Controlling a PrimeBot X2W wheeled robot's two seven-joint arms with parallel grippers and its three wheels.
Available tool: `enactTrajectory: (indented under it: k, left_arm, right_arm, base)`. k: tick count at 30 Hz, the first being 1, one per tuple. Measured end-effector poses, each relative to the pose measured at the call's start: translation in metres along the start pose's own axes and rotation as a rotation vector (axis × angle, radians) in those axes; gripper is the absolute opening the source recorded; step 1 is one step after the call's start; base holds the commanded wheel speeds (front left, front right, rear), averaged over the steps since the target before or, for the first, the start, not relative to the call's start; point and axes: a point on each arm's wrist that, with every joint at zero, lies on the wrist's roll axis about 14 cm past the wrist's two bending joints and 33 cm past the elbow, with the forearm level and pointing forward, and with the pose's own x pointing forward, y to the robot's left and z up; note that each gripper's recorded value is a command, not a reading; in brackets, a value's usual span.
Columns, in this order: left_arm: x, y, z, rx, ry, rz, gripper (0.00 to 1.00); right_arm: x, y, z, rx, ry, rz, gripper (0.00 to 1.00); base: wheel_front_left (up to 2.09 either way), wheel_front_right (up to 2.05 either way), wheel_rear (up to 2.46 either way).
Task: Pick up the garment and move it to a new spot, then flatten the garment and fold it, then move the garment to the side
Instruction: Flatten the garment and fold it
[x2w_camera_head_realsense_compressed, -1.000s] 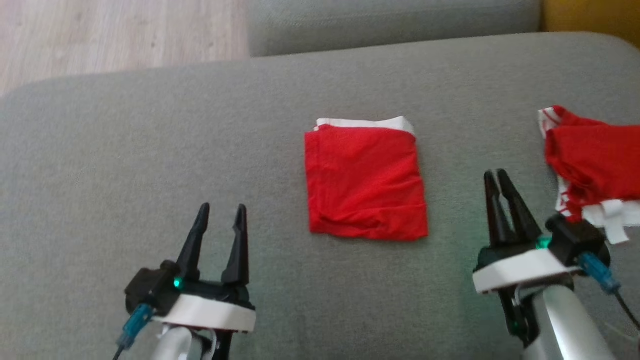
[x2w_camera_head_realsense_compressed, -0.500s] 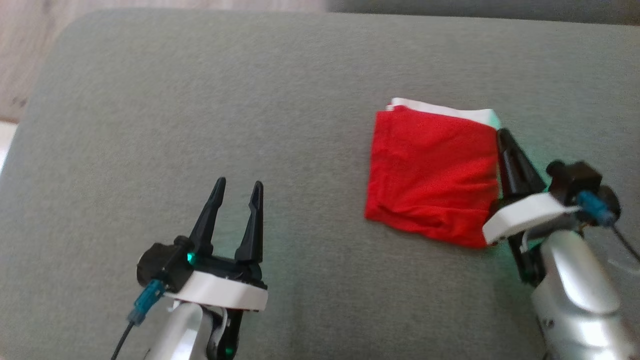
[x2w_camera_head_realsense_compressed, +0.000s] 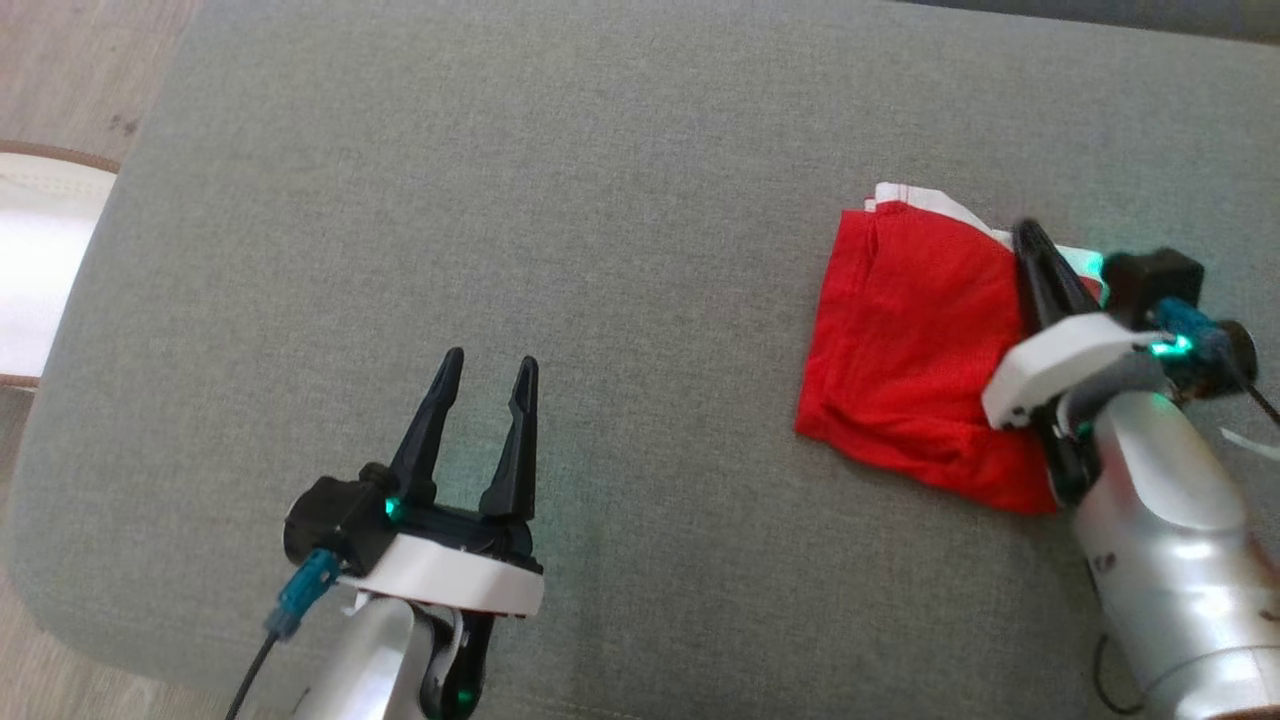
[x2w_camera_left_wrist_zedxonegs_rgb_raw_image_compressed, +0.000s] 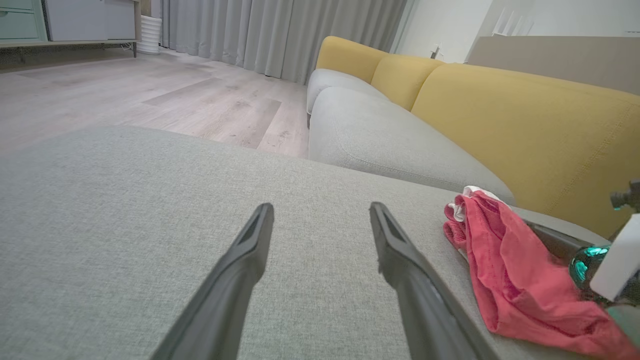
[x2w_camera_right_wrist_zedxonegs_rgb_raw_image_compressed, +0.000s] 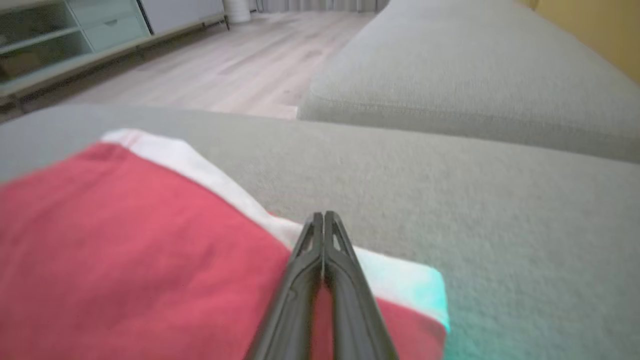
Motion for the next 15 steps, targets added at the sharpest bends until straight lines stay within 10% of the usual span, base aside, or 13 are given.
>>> enactTrajectory:
  k: [8, 15]
  left_arm:
    - [-0.001, -0.004, 0.004, -0.003, -0.013, -0.011, 1.00]
    - [-0.004, -0.004, 0.002, -0.024, -0.006, -0.005, 1.00]
  right_arm:
    - [0.002, 0.056, 0.062, 0.009, -0.194, 0.128, 0.00]
    - [-0.003, 0.085, 0.008, -0.016, -0.032, 0.205, 0.00]
  base:
    - [0.00, 0.00, 0.00]
    - [0.00, 0.00, 0.00]
